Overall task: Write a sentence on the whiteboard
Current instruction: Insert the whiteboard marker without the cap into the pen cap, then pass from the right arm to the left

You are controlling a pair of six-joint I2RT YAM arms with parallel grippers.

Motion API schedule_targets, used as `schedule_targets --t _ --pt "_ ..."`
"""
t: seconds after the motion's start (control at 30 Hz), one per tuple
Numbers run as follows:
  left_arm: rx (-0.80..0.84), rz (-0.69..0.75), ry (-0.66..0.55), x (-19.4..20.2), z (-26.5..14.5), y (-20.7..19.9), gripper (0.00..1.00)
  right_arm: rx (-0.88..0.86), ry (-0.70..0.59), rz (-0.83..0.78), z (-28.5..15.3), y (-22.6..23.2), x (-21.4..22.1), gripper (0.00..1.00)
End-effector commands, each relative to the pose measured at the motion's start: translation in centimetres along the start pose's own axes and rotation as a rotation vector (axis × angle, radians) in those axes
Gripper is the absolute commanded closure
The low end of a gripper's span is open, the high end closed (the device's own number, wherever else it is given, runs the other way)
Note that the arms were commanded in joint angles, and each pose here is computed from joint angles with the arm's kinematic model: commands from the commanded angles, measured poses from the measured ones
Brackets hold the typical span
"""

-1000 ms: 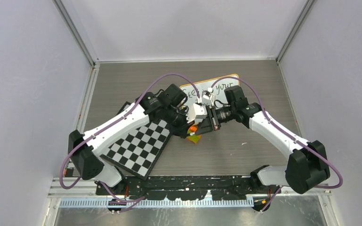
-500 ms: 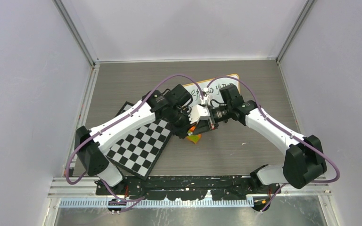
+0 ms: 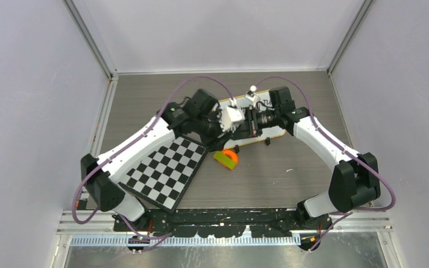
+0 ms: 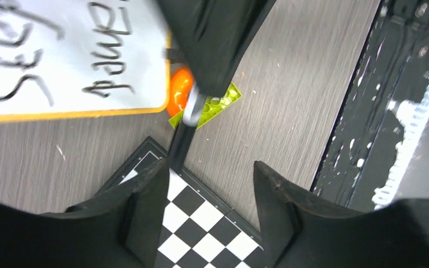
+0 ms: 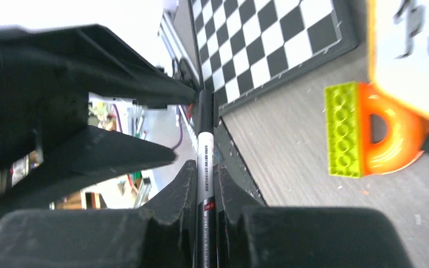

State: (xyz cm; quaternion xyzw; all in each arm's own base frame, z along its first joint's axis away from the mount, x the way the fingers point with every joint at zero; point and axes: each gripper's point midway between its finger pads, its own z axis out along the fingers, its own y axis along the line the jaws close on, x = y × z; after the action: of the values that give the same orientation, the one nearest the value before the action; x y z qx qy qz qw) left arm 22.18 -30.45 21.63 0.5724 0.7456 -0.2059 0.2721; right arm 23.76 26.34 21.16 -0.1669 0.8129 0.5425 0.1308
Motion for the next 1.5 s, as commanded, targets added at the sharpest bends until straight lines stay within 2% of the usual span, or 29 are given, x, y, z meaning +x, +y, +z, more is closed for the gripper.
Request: schedule_targets --t 0.0,0.13,0.27,0.3,0.4,0.6,0.7,0.87,1.07,1.3,1.47 --pt "0.01 -0.115 -0.272 -2.9 -5.5 2.4 0.38 -0.025 -0.14 -0.109 -2.6 2.4 -4.0 1.0" --pt "0.095 -0.301 -0.473 -3.4 -8.8 4.2 0.28 -0.07 -0.175 -0.121 -3.0 4.0 -4.5 1.0" --pt "0.266 -0.497 -0.695 -4.3 -11.6 5.6 0.23 -0.126 -0.215 -0.126 -3.4 5.6 -5.1 1.0" --pt "0.288 -0.476 -0.759 -4.9 -12.1 5.8 0.23 -0.14 -0.223 -0.128 -3.5 5.9 -5.1 1.0" --pt "0.354 -0.486 -0.796 -4.9 -12.0 4.9 0.2 -0.185 -0.217 -0.108 -3.6 7.1 -4.8 1.0" --pt "0.424 -0.418 -0.754 -4.4 -10.6 2.9 0.26 -0.23 -0.115 -0.08 -2.3 8.5 -2.7 1.0" --pt "0.476 -0.342 -0.662 -3.6 -9.0 0.2 0.31 -0.225 -0.085 -0.055 -2.0 8.4 -2.4 1.0" --pt "0.407 -0.186 -0.496 -0.8 -6.9 -1.8 0.42 -0.225 -0.052 -0.023 -2.2 8.4 -1.7 1.0" --pt "0.379 -0.149 -0.466 -0.5 -7.0 -2.1 0.66 -0.208 -0.027 -0.016 -1.9 8.0 -0.7 1.0" --pt "0.386 -0.063 -0.392 -0.8 -6.2 -4.1 0.69 -0.203 -0.005 -0.007 -1.4 8.0 -0.2 1.0" --pt "0.404 -0.061 -0.386 -0.8 -5.8 -4.3 0.84 -0.201 0.005 -0.006 -1.4 8.1 0.1 1.0"
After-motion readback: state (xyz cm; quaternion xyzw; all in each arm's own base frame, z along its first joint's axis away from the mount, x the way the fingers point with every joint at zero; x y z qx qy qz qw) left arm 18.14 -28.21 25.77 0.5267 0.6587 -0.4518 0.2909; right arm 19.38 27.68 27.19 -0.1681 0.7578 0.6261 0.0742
